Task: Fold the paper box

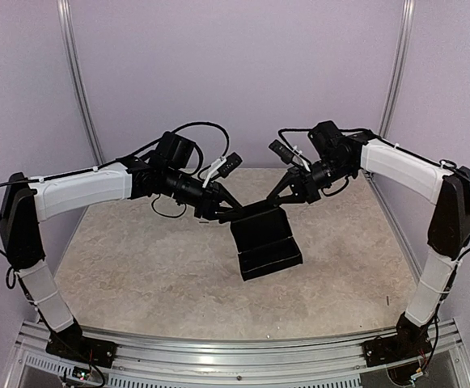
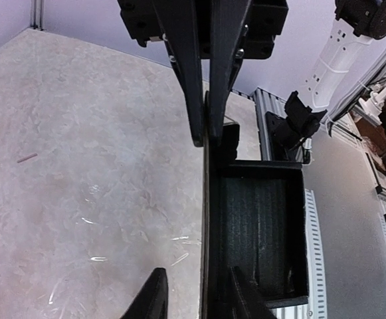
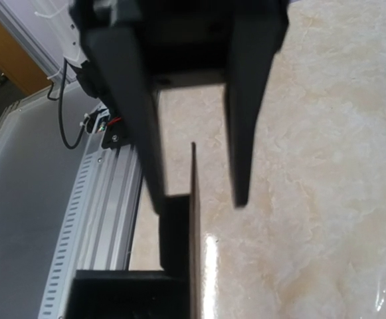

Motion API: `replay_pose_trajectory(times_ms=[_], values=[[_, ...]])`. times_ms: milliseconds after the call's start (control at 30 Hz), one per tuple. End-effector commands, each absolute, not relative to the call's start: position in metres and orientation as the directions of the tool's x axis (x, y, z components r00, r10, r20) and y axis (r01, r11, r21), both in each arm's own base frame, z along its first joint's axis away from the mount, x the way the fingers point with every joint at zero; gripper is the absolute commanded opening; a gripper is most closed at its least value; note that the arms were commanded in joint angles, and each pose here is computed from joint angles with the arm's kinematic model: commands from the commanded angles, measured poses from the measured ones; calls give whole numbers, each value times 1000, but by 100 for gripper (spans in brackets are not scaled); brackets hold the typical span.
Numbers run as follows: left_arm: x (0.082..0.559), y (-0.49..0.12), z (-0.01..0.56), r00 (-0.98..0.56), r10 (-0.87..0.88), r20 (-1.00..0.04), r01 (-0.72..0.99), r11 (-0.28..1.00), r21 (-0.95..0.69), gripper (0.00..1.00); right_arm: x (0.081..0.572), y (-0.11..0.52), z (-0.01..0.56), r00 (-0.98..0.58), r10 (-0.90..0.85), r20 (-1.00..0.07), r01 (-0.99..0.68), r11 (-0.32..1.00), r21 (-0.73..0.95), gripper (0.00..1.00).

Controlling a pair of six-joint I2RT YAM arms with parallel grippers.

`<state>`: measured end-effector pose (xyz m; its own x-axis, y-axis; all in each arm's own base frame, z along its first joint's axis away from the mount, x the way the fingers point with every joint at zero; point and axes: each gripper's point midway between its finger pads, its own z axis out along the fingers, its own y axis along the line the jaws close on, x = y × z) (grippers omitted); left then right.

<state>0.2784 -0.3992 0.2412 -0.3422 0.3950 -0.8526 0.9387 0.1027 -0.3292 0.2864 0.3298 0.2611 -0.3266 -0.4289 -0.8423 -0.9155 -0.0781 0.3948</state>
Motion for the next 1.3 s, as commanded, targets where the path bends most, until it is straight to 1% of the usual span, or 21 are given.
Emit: replay_pose_trajectory(times_ms=[0, 100, 133, 167, 233, 333, 400, 467, 633, 733, 1033, 1100, 1267], values=[[273, -403, 237, -361, 433, -826, 927, 73, -367, 21, 285, 323, 269, -311, -421, -852, -927, -62, 369, 0], [272, -405, 231, -350, 456, -818, 931, 76, -356, 3, 285, 322, 268, -307, -430, -849, -930, -52, 363, 0], [273, -406, 230, -340, 466, -817, 937, 90, -339, 0, 285, 321, 267, -297, -441, -847, -935, -46, 351, 9], [273, -406, 229, -328, 473, -817, 942, 95, -323, 0, 283, 318, 268, -273, -458, -846, -943, -47, 330, 19], [269, -405, 231, -285, 500, -818, 957, 96, -275, 0, 281, 309, 271, -182, -516, -837, -968, -53, 244, 31], [265, -402, 228, -226, 537, -813, 974, 101, -203, 0, 287, 299, 281, -83, -586, -806, -991, -38, 130, 41], [262, -401, 227, -182, 561, -808, 983, 98, -153, 0, 293, 298, 285, -67, -605, -793, -995, -15, 95, 45], [259, -402, 224, -151, 587, -795, 988, 98, -116, 0, 295, 301, 285, -64, -613, -787, -996, -9, 88, 46], [256, -408, 220, -130, 605, -786, 991, 98, -88, 0, 287, 315, 258, -53, -688, -723, -994, -32, 104, 47], [255, -409, 224, -110, 595, -796, 993, 97, -65, 0, 280, 320, 250, -82, -693, -716, -985, -53, 163, 46], [256, -407, 231, -89, 581, -809, 994, 102, -36, 0, 267, 326, 232, -111, -727, -678, -966, -82, 246, 46], [256, -408, 232, -88, 580, -810, 994, 100, -37, 0, 265, 330, 228, -110, -732, -672, -963, -89, 254, 41], [256, -409, 232, -87, 581, -809, 994, 99, -36, 0, 266, 338, 224, -115, -737, -665, -957, -97, 273, 25]])
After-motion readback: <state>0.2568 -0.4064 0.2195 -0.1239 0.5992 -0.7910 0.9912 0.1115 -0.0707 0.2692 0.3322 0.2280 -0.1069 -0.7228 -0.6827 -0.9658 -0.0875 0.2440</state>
